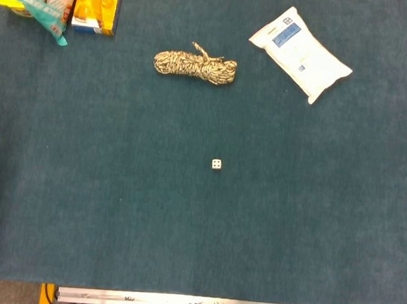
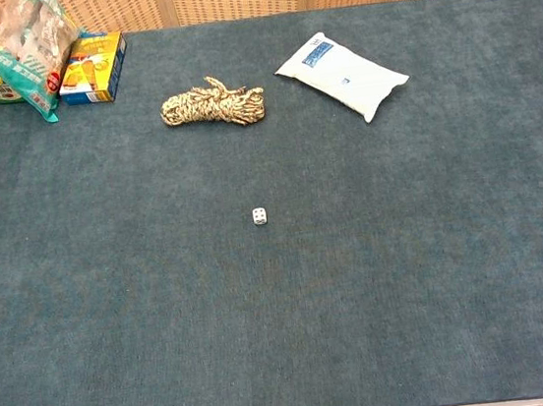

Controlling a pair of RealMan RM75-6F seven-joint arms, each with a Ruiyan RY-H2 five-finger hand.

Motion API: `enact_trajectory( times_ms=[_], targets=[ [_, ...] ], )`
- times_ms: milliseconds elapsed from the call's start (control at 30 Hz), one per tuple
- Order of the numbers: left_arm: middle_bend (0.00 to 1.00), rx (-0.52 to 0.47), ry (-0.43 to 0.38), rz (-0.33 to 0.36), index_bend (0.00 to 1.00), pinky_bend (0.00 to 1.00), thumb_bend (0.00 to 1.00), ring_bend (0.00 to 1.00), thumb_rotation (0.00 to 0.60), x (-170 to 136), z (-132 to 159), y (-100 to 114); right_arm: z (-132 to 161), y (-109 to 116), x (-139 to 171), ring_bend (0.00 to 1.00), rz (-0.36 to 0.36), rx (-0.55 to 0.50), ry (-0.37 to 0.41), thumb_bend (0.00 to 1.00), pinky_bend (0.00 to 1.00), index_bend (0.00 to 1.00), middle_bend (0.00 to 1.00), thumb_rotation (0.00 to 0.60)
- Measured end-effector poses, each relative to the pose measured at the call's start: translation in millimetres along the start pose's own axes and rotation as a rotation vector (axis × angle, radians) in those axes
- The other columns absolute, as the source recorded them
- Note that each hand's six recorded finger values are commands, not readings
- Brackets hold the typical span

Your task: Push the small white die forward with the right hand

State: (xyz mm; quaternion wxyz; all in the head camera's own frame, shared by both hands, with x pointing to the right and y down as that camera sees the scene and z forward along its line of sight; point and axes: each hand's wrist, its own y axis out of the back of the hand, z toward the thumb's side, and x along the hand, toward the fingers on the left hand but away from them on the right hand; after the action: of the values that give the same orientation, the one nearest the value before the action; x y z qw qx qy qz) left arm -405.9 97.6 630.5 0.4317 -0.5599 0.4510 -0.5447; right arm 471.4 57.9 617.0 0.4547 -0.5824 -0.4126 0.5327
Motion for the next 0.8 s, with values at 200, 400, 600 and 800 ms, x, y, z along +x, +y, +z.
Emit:
enact_trajectory(
  times_ms=[200, 400, 600, 800],
  targets=[
    [0.12, -0.001, -0.002, -0.002, 0.05, 0.01, 0.26, 0.07, 0.600, -1, 0, 0, 4, -1, -1, 0.43, 0.006, -0.015, 0.013, 0.45, 0.43, 0.28, 0.45, 0.600],
    [0.12, -0.002, -0.004, -0.002, 0.05, 0.01, 0.26, 0.07, 0.600, -1, -1, 0, 19, 2, -5, 0.43, 0.027, -0.071, 0.070, 0.45, 0.43, 0.28, 0.45, 0.600],
    [0.12, -0.002, -0.015, -0.005, 0.06, 0.01, 0.26, 0.07, 0.600, 0, 1, -1, 47, 1, -17, 0.57, 0.096, -0.101, 0.175, 0.46, 0.55, 0.28, 0.54, 0.600],
    [0.12, -0.001, -0.028, -0.014, 0.06, 0.01, 0.26, 0.07, 0.600, -1, 3, -2, 86, -6, -32, 0.83, 0.184, -0.093, 0.320, 0.57, 0.80, 0.26, 0.81, 0.600]
  ],
)
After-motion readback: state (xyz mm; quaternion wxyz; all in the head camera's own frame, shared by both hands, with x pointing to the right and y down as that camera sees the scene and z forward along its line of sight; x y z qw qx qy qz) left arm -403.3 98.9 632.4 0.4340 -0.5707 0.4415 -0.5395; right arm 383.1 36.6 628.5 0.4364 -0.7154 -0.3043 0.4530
